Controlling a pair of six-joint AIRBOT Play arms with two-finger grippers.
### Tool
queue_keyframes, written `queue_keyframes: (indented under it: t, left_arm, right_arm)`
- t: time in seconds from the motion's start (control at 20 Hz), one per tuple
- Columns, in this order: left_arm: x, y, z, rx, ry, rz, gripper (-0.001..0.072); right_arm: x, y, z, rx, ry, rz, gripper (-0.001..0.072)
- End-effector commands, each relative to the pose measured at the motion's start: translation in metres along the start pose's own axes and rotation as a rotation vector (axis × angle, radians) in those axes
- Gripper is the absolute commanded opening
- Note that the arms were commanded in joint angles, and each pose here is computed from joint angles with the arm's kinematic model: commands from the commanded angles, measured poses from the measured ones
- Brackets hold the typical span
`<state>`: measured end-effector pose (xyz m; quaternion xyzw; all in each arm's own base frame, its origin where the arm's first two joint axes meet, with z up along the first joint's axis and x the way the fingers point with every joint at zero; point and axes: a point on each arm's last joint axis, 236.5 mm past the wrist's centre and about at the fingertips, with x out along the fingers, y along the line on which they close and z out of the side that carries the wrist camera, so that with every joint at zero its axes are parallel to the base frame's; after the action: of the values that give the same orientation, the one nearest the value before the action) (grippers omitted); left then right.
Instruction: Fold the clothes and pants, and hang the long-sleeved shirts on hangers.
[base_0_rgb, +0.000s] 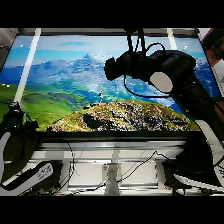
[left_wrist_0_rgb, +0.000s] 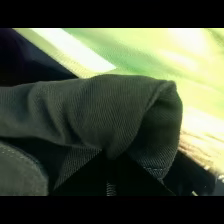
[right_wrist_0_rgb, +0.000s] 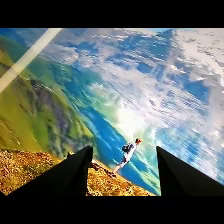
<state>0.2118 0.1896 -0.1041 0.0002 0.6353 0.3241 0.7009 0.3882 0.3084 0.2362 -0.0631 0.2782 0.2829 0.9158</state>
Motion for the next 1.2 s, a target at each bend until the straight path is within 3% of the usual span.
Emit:
queue_keyframes:
  t: [0.0,0.2,0.5,0.85,0.95,1.15]
  left_arm:
    - [-0.015,0.014,0.014,-0.018,-0.072,0.029,0.0036]
    - [-0.057,0.035,0.030,0.024,-0.211,0.040,0.0034]
    - [-0.185,0.107,0.038,0.051,-0.578,0.153,0.0034]
    - [-0.343,0.178,-0.007,-0.200,-1.096,0.199,0.0033]
    - [-0.408,0.179,-0.006,-0.234,-1.361,0.147,0.0032]
    - [-0.510,0.163,-0.006,-0.303,-1.764,-0.099,0.0030]
  right_arm:
    - [0.000,0.001,0.000,0.000,0.000,0.001,0.0453]
    - [0.000,0.001,0.000,0.000,0.000,0.001,0.0452]
    - [0.000,0.001,0.000,0.000,0.000,0.001,0.0452]
    - [0.000,0.001,0.000,-0.001,0.000,0.001,0.0452]
    - [-0.001,0.002,0.014,-0.002,-0.059,0.009,0.0452]
    - [-0.002,0.006,0.033,-0.002,-0.139,0.023,0.0452]
